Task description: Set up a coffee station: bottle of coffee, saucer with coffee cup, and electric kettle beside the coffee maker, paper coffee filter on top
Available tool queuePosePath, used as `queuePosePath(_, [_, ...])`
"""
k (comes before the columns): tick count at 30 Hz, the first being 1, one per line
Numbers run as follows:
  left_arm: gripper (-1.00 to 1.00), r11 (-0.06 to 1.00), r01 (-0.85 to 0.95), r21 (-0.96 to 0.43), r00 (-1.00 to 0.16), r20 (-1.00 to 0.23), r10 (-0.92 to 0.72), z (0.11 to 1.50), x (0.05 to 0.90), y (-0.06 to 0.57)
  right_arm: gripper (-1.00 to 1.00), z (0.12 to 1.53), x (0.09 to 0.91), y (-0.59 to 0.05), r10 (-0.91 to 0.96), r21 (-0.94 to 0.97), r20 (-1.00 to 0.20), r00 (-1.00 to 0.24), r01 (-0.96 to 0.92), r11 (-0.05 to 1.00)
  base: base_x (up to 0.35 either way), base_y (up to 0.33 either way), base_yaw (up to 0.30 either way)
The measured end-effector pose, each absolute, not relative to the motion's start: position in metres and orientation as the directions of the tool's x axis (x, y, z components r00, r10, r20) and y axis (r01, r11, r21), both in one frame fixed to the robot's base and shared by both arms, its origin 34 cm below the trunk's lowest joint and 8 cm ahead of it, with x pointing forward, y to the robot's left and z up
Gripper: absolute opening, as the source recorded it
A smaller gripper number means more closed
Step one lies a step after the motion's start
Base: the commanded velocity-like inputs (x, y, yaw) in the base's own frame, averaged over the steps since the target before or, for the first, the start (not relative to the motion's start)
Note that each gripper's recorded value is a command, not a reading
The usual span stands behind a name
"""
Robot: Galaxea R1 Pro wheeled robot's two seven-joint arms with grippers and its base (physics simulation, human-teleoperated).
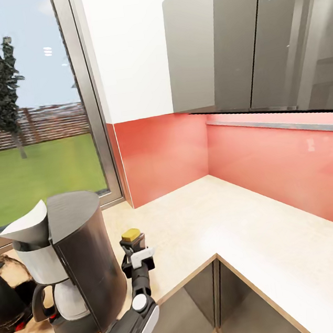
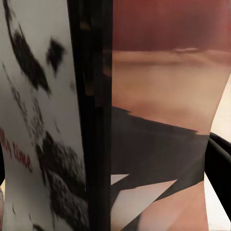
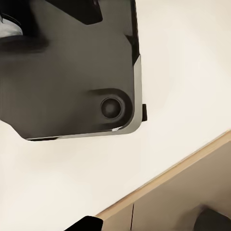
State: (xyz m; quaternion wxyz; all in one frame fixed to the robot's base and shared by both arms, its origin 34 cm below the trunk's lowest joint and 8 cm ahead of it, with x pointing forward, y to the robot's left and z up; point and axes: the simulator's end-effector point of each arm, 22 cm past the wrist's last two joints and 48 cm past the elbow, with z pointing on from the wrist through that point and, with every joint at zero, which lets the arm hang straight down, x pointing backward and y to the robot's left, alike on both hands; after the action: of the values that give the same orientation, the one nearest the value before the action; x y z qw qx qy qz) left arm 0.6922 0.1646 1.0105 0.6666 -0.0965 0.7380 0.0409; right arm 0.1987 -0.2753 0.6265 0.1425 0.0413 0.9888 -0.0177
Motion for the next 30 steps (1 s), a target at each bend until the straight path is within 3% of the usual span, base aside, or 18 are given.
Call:
queuePosePath(10, [-1.00,0.978,-0.198,-0.066,-0.095,-0.992,-0.086,1.0086,0.6917,0.1654,1.00,0.6265,0.1986,-0.2753,0.077,-0.023,-0.283,-0.956,0.087,0.996,0.000,0.000,0.000])
queuePosePath(11, [1.00,0.978,-0.198,-0.066,-0.095,-0.992,-0.086,1.0086,0.6917,0.1653,1.00,0.6265,0.1986,-0.2753,0.077,-0.023,-0.283,-0.956,0.087,0.996,0.000,0.000,0.000])
queuePosePath(30, [1.00,0.977,-0.198,-0.073,-0.089,-0.992,-0.092,1.0097,0.6916,0.1644,1.00,0.6264,0.1981,-0.2754,0.077,-0.024,-0.282,-0.956,0.087,0.996,0.000,0.000,0.000])
